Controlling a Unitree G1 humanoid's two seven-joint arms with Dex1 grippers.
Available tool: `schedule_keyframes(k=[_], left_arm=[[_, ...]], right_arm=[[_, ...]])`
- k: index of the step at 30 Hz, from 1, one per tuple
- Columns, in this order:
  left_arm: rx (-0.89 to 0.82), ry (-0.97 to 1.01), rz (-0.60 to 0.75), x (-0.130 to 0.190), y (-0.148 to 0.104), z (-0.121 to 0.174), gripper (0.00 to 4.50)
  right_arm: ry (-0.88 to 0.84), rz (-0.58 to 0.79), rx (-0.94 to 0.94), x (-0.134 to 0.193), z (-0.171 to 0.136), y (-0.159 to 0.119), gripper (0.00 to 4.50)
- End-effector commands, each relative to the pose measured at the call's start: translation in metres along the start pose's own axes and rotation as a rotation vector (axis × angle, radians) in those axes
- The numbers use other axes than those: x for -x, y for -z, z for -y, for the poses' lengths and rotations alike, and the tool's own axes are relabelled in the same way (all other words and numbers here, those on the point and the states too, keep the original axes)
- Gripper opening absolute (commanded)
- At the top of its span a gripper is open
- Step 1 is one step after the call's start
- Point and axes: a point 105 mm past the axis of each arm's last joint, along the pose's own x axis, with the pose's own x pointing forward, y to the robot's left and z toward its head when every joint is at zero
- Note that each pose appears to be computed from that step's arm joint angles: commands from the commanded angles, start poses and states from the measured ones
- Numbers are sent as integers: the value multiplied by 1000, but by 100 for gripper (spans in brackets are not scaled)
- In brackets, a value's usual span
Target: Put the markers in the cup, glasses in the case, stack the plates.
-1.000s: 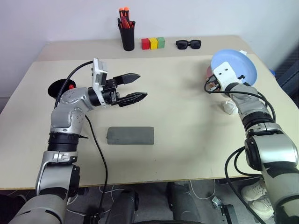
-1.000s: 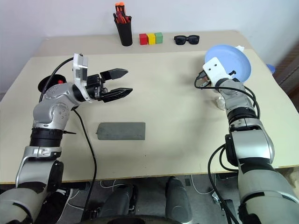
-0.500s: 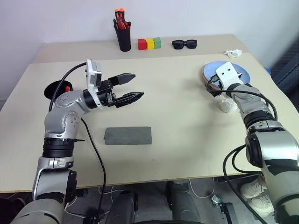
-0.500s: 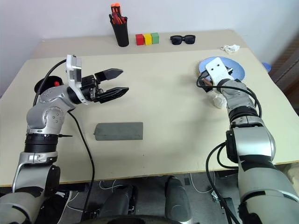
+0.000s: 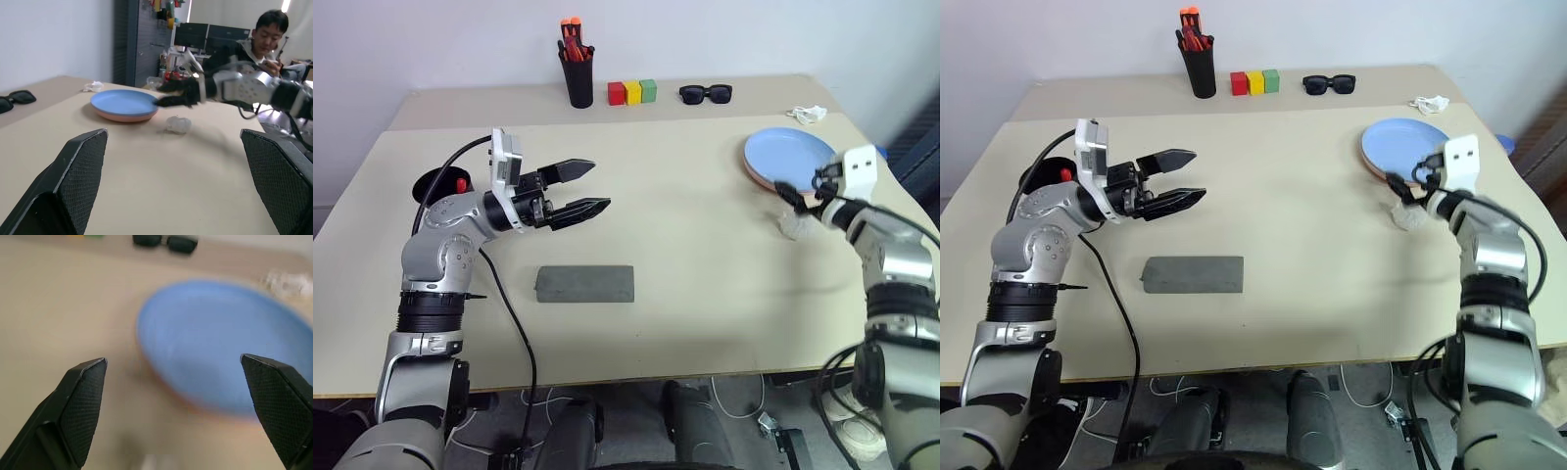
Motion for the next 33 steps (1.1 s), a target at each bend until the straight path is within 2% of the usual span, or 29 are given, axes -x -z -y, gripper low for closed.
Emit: schedule_keyframes(k=[1,7,14,17,20,24,29,33], left_arm=[[-45,11,67,-4,-17,-1,450],[-54,20,71,-6,-20,-3,450],[-59,6,64,-4,-20,-2,450],[-60,0,66,-3,-19,-1,450],[-64,-8,62,-2,-18,0,450],[-69,-18,62,0,-20,0,450],[-77,-32,64,2,-24,-2,450],[-91,-47,69,-2,-23,-6,450]], right_arm=[[11,55,-37,13,1,-14,445],[18,-50,-59,19,0,17,445],[-18,-86,-96,19,-5,29,445],[-13,-96,-83,17,-1,30,366],[-42,-85,-98,16,-4,26,221],[-61,-75,-79,15,-5,20,5],[-92,118,-98,4,-7,-41,2],[76,178,-31,-15,20,-70,2]])
